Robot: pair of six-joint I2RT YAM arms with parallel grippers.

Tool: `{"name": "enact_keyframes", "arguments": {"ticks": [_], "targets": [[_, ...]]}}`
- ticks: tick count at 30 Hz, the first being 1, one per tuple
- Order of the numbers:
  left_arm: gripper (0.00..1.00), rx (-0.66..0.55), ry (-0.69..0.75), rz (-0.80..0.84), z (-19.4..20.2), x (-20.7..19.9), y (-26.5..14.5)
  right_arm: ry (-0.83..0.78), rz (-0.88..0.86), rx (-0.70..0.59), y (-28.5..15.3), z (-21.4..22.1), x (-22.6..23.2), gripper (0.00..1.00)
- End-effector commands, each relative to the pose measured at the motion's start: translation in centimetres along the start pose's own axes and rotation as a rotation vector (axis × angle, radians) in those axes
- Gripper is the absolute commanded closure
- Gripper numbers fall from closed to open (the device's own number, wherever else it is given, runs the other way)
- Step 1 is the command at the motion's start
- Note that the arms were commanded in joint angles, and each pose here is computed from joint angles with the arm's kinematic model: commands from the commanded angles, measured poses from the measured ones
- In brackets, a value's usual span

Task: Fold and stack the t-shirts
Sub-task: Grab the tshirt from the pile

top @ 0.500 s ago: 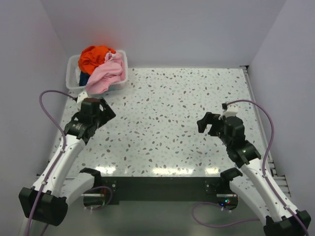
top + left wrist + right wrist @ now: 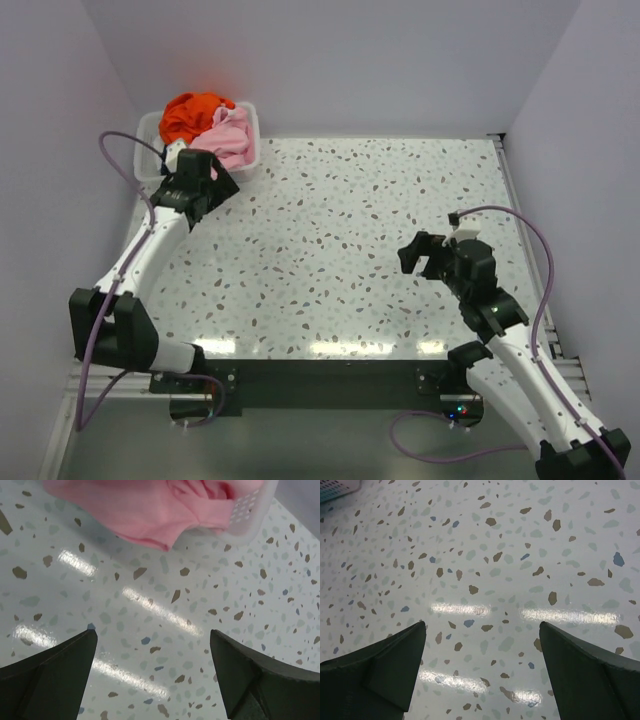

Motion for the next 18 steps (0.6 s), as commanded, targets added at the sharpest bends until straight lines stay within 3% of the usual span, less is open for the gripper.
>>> {"name": "enact_keyframes", "arguments": {"ticks": [1,8,14,17,18], "targets": [[0.00,-0.111,-0.010,0.049,-4.2,-3.1,1.4,-0.011,-0.040,-0.038,0.0,-0.6,0.5,0.01],[0.00,-0.157,-0.005,-0.054,-8.0,-6.0,8.2,-0.020,-0.016,-0.023,0.3,-0.6,0.3,0.01],[0.08,-0.192,0.007,-0.118,-11.1,-7.6,13.6,-0.029,-0.034,-0.013,0.3,-0.4,0.5,0.01],[0.26,-0.157,0.002,-0.128,-11.8,-7.9,15.3,-0.029,-0.032,-0.018,0.3,-0.4,0.4,0.01],[0.43,-0.151,0.007,-0.124,-11.9,-8.0,15.5,-0.026,-0.031,-0.017,0.3,-0.3,0.4,0.01]]}}
Point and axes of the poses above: each gripper's point midway between its finger pads, its own y axis out along the fingers, its own x axis along the line the jaws close on, z = x × y, the point moved 5 cm from there along -y, back along the fingers, and after that the axes turned 10 degrees about -y, right-handed, at the moved point
